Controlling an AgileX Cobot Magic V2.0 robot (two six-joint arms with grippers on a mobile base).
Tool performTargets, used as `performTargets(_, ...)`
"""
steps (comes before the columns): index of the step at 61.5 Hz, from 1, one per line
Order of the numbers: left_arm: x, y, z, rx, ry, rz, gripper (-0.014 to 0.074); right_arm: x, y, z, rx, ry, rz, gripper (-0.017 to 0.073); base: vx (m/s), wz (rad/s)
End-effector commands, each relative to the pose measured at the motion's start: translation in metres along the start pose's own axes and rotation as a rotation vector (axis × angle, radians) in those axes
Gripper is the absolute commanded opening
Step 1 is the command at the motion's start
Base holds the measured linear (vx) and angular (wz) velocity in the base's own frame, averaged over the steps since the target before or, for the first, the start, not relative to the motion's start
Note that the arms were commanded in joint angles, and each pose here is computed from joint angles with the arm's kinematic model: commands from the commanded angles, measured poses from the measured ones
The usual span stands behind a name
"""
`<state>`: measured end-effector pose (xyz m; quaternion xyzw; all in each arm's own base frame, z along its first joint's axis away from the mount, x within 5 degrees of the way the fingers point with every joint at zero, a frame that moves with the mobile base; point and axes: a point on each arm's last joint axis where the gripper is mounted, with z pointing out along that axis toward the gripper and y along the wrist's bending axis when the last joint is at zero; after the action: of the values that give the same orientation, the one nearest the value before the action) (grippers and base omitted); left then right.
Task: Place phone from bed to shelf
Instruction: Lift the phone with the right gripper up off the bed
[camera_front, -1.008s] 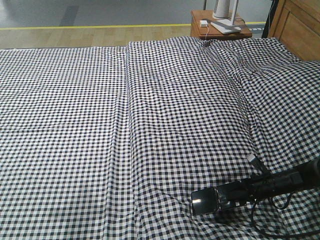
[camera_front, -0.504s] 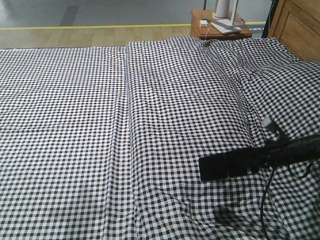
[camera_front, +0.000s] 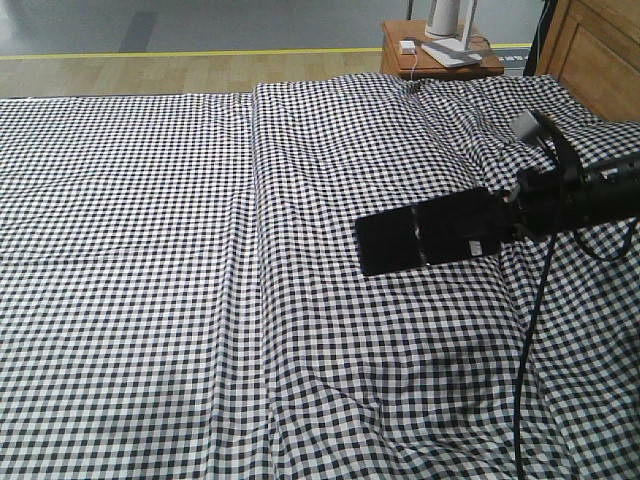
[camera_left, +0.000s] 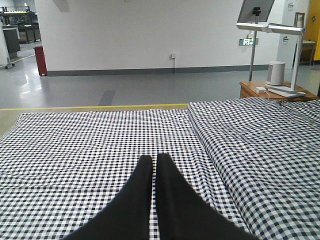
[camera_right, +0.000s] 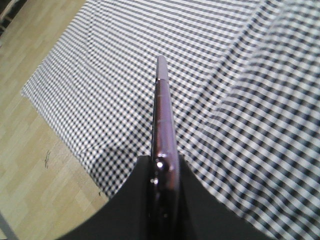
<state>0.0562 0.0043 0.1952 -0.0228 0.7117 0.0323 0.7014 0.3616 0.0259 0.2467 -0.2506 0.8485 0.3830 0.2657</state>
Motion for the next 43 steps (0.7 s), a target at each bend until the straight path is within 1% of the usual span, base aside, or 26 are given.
performTargets(1, -0.015, 0.0, -0.002, 0.003, -0.104, -0.019, 0.0001, -0.022, 0.058, -0.016, -0.118, -0.047, -0.095, -0.0003, 0.0, 0.0)
performTargets(4, -0.015, 0.0, -0.002, 0.003, -0.104, -0.019, 0.0001, -0.026, 0.077, -0.017, -0.129, -0.049, -0.136, -0.0003, 0.0, 0.0)
performTargets(11, -0.015, 0.0, -0.002, 0.003, -0.104, -0.019, 0.0001, -0.032, 0.115, -0.019, -0.156, -0.051, -0.201, -0.0003, 0.0, 0.0)
performTargets(16, -0.015, 0.0, -0.002, 0.003, -0.104, -0.019, 0.0001, -0.033, 0.138, -0.021, -0.176, -0.052, -0.246, -0.0003, 0.0, 0.0)
performTargets(25, -0.015, 0.0, -0.002, 0.003, -0.104, -0.019, 0.0001, -0.032, 0.176, -0.024, -0.217, -0.05, -0.307, -0.0003, 0.0, 0.0)
performTargets(26, -0.015, 0.0, -0.002, 0.003, -0.104, -0.019, 0.0001, -0.032, 0.184, -0.024, -0.227, -0.049, -0.319, -0.0003, 0.0, 0.0)
performTargets(34, -0.015, 0.0, -0.002, 0.003, -0.104, -0.019, 0.0001, -0.028, 0.209, -0.026, -0.258, -0.04, -0.36, -0.0003, 0.0, 0.0)
performTargets(43, -0.015, 0.0, -0.002, 0.003, -0.104, -0.019, 0.0001, -0.023, 0.229, -0.026, -0.281, -0.014, -0.38, -0.0003, 0.0, 0.0)
